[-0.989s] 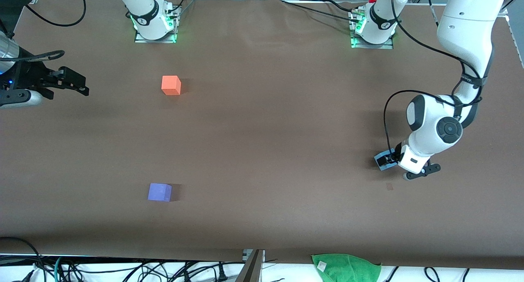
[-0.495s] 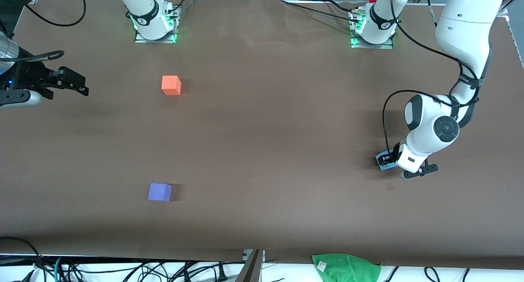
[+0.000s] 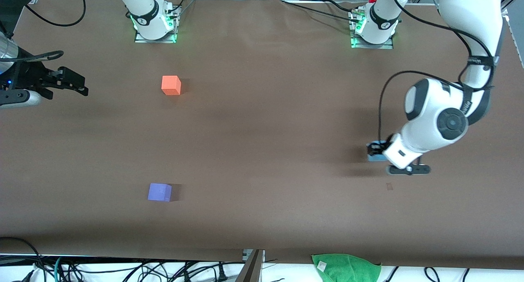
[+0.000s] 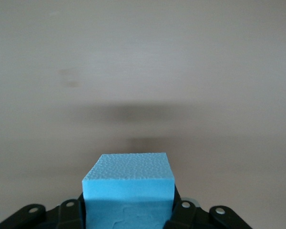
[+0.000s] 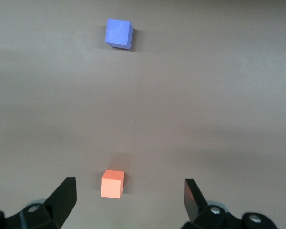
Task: Place blue block between orange and purple blocks
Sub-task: 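Carry the light-blue cube with the left gripper to the table middle, then release the blue cube with the left gripper while the right gripper approaches, then grasp the blue cube with the right gripper while the left gripper retracts, then carry the blue cube with the right gripper toward the orange cube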
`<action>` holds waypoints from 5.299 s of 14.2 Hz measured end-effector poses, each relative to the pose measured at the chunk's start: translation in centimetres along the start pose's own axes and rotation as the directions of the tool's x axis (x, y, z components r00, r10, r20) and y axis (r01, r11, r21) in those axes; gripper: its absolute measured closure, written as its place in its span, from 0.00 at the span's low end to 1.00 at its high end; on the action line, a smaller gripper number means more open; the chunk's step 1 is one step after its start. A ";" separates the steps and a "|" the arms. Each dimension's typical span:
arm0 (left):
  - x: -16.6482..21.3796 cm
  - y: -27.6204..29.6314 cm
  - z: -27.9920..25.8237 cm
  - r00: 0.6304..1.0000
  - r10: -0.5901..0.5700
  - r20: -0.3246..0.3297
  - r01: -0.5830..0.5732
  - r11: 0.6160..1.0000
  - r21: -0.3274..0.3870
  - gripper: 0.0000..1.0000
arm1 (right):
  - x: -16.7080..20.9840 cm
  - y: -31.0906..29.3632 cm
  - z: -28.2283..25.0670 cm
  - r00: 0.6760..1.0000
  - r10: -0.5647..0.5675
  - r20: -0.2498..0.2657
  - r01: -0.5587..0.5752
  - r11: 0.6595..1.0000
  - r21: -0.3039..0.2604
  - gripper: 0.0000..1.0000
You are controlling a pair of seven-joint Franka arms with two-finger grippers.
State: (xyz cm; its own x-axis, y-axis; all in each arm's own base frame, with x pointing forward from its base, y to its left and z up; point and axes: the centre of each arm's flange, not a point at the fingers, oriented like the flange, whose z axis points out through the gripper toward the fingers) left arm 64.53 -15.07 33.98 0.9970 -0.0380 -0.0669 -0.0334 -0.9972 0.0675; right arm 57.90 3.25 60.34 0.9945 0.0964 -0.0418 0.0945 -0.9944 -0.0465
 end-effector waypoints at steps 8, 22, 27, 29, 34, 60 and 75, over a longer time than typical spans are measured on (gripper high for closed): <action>-6.9 29.2 8.5 0.998 -0.055 0.012 0.055 0.998 -0.027 0.41 | 0.0 0.1 0.0 1.000 0.001 0.000 -0.001 1.000 0.000 0.00; -7.2 32.3 -0.2 0.992 -0.110 -0.068 0.108 0.993 -0.041 0.00 | 2.1 -0.5 4.8 0.996 -0.005 0.085 0.006 1.000 -0.007 0.00; -5.5 18.5 -14.6 0.993 -0.107 -0.045 0.109 0.993 0.049 0.00 | 5.6 -3.9 13.2 0.983 -0.018 0.183 0.001 0.996 0.093 0.00; -4.5 11.8 -17.6 0.996 -0.090 -0.022 0.091 0.994 0.068 0.00 | 5.6 -7.6 12.9 0.985 0.014 0.174 -0.031 0.995 0.097 0.00; -5.3 -0.4 -24.6 0.998 -0.035 -0.054 0.039 0.997 0.071 0.00 | 6.4 -21.4 17.8 0.998 0.028 0.063 -0.032 0.996 0.077 0.00; -15.3 -4.8 -27.8 0.996 -0.021 -0.089 0.030 0.995 0.099 0.00 | 4.6 -34.7 38.5 0.991 0.132 -0.025 -0.134 0.986 -0.099 0.45; -11.8 -5.0 -25.3 0.996 -0.033 -0.086 0.040 0.996 0.084 0.00 | 2.2 -10.2 38.1 0.996 0.067 0.066 -0.060 0.992 -0.109 0.45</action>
State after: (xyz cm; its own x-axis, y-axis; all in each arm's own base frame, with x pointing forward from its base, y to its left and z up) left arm 54.71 -7.96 59.61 0.9999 0.0004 0.0168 0.0007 -0.9998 -0.0190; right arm 57.38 15.23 22.71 0.9933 0.0320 -0.1110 0.0394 -0.9971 0.0655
